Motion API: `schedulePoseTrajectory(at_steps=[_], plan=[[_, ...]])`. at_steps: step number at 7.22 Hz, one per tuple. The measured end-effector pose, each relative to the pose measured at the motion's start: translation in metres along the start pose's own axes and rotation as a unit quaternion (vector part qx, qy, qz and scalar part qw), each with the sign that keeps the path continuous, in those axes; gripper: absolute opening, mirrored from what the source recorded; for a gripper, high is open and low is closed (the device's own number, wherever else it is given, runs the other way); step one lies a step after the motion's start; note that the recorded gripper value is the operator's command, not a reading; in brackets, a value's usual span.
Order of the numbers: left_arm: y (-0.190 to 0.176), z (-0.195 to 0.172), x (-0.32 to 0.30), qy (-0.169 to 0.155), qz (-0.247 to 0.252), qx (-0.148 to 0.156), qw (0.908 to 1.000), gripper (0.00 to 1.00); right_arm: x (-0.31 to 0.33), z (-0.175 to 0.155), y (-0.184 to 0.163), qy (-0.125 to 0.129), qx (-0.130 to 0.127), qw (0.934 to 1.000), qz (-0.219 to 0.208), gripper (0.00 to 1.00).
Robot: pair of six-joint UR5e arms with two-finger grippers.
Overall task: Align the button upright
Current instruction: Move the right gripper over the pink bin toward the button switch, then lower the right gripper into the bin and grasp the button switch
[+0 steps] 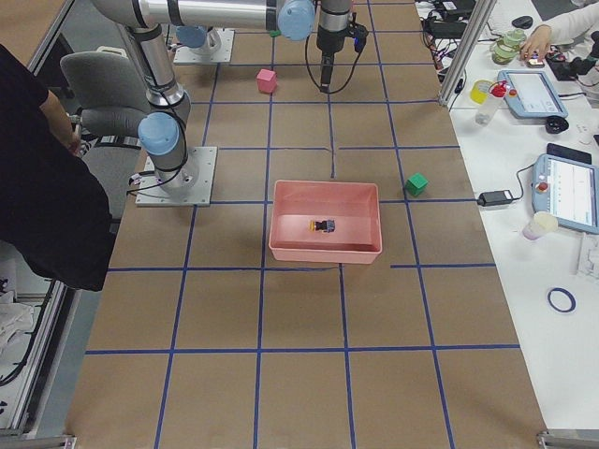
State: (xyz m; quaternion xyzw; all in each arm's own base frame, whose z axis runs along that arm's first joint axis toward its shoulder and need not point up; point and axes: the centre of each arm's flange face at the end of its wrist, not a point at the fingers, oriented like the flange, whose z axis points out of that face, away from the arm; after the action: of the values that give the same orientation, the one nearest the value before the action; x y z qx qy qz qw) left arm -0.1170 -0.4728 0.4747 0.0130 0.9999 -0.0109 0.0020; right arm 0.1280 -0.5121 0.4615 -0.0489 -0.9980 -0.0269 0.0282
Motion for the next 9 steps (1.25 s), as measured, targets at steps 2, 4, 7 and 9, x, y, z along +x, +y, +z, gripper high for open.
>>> schedulePoseTrajectory(at_steps=[2, 4, 7, 9], plan=[[0.0, 0.0, 0.0, -0.001, 0.0, 0.0, 1.0, 1.0, 0.008, 0.0, -0.003, 0.001, 0.0, 1.0, 0.008, 1.0], [0.0, 0.0, 0.0, -0.001, 0.0, -0.001, 1.0, 1.0, 0.021, 0.004, -0.009, 0.0, -0.004, 0.9999, 0.011, 1.0], [0.0, 0.0, 0.0, -0.001, 0.001, -0.001, 1.0, 1.0, 0.102, 0.025, -0.034, -0.008, -0.02, 0.9997, -0.011, 1.0], [0.0, 0.0, 0.0, -0.001, 0.0, -0.001, 1.0, 1.0, 0.192, 0.06, -0.056, -0.016, -0.02, 0.9994, -0.021, 1.0]])
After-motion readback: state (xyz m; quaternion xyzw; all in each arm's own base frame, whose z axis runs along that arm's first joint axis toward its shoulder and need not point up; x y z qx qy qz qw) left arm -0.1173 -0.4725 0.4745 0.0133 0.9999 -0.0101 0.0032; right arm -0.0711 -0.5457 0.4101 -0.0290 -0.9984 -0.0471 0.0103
